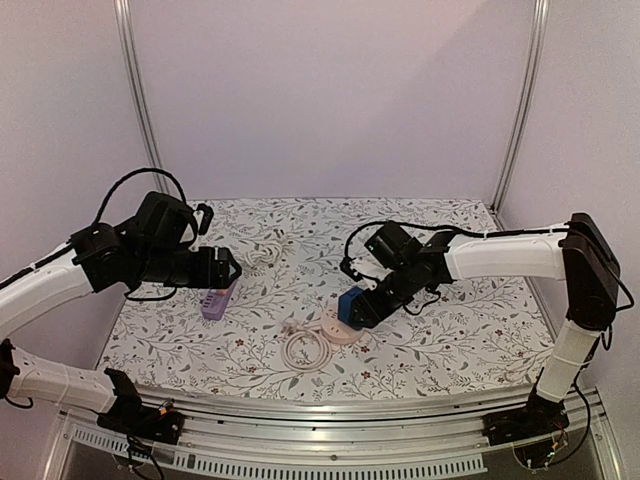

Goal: Insert the plug

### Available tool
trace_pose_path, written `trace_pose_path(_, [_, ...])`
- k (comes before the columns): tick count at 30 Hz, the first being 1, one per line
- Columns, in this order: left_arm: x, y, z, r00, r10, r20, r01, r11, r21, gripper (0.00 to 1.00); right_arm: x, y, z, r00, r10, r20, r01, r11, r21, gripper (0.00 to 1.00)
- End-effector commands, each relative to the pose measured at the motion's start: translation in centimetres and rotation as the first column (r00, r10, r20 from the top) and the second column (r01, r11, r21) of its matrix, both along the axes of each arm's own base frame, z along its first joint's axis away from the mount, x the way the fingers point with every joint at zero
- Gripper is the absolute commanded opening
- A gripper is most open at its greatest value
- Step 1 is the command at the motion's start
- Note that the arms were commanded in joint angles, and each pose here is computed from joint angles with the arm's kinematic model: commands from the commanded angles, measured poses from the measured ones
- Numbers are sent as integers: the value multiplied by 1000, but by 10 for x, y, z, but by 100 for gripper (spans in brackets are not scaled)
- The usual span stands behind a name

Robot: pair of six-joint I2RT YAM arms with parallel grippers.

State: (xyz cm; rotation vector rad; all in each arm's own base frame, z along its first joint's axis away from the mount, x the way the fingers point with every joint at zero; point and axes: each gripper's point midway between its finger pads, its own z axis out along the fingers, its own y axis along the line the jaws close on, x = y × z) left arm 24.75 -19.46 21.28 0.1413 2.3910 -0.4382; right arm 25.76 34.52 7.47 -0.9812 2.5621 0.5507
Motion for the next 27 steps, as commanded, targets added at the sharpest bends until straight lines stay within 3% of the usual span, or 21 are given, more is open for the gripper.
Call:
trace_pose_path(1, [0, -4, -2, 1000, -7, 3, 7, 1000, 6, 83, 4, 1, -6, 1000, 9, -7, -9, 1000, -14, 0])
trace_pose_path(27, [7, -13, 1, 1000, -24, 8, 24, 1000, 14, 82, -13, -26, -53, 997, 73, 15, -70, 984, -163, 0])
